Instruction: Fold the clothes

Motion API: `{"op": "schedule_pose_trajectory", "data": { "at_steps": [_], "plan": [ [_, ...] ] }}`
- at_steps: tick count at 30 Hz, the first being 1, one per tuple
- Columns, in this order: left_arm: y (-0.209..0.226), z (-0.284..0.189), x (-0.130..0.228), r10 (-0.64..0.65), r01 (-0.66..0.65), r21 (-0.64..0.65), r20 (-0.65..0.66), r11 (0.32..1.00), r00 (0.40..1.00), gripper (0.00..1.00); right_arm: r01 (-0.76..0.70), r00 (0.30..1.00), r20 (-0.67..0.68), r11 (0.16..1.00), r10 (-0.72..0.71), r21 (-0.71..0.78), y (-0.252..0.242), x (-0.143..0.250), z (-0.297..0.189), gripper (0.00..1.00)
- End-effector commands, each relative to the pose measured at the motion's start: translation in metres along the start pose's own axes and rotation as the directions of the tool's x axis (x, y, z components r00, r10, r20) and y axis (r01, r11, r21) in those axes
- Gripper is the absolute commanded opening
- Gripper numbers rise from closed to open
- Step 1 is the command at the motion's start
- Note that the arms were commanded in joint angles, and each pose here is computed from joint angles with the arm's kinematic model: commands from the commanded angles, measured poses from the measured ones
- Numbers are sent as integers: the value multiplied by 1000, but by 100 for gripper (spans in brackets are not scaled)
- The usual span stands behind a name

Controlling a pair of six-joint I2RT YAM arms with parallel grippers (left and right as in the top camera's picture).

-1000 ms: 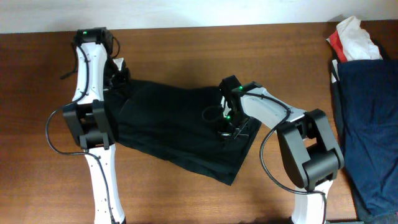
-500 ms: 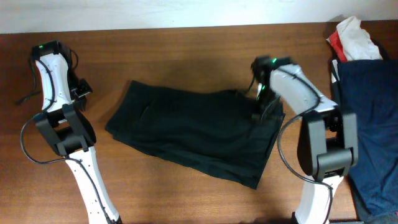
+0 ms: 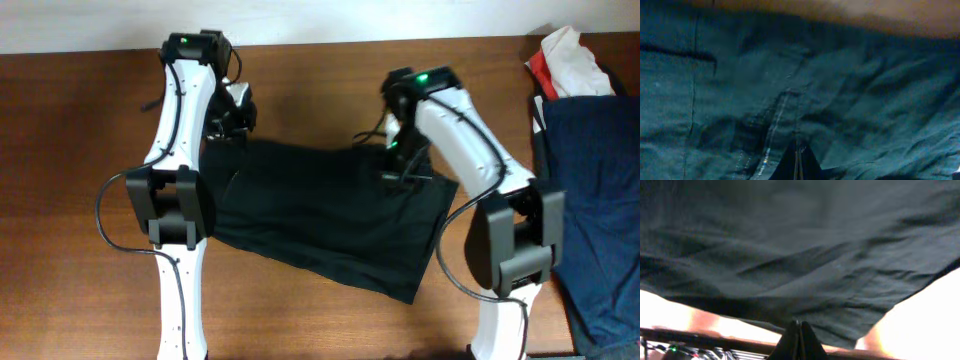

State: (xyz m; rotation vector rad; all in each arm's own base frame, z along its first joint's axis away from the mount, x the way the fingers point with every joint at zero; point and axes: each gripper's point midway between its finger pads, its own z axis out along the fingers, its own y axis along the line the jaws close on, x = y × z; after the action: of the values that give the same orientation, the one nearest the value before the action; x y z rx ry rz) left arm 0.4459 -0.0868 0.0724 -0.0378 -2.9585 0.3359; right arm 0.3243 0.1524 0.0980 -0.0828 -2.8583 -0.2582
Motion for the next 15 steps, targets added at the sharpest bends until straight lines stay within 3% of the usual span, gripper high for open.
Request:
{"op": "schedule_pose_trajectory", "data": {
  "at_steps": [1, 3, 8, 11, 15],
  "plan": [
    [13, -51, 9, 19, -9, -96, 110, 995, 994, 0, -2, 1000, 12, 998, 1, 60, 4, 5, 4, 4],
    [17, -93, 17, 42, -6, -171, 208, 985, 977, 0, -13, 1000, 18, 998, 12, 67, 3, 4, 4, 4],
    [7, -140, 47, 48, 2, -164, 301, 987, 953, 0, -17, 1000, 12, 996, 16, 82, -1, 6, 3, 4],
    [11, -145, 84, 41, 10, -183, 272, 983, 962, 6, -17, 1000, 11, 996, 16, 83, -1, 6, 3, 4],
    [25, -115, 128, 0, 32, -214, 150, 976, 989, 13, -14, 1000, 20, 994, 12, 104, -5, 5, 3, 4]
  ]
}}
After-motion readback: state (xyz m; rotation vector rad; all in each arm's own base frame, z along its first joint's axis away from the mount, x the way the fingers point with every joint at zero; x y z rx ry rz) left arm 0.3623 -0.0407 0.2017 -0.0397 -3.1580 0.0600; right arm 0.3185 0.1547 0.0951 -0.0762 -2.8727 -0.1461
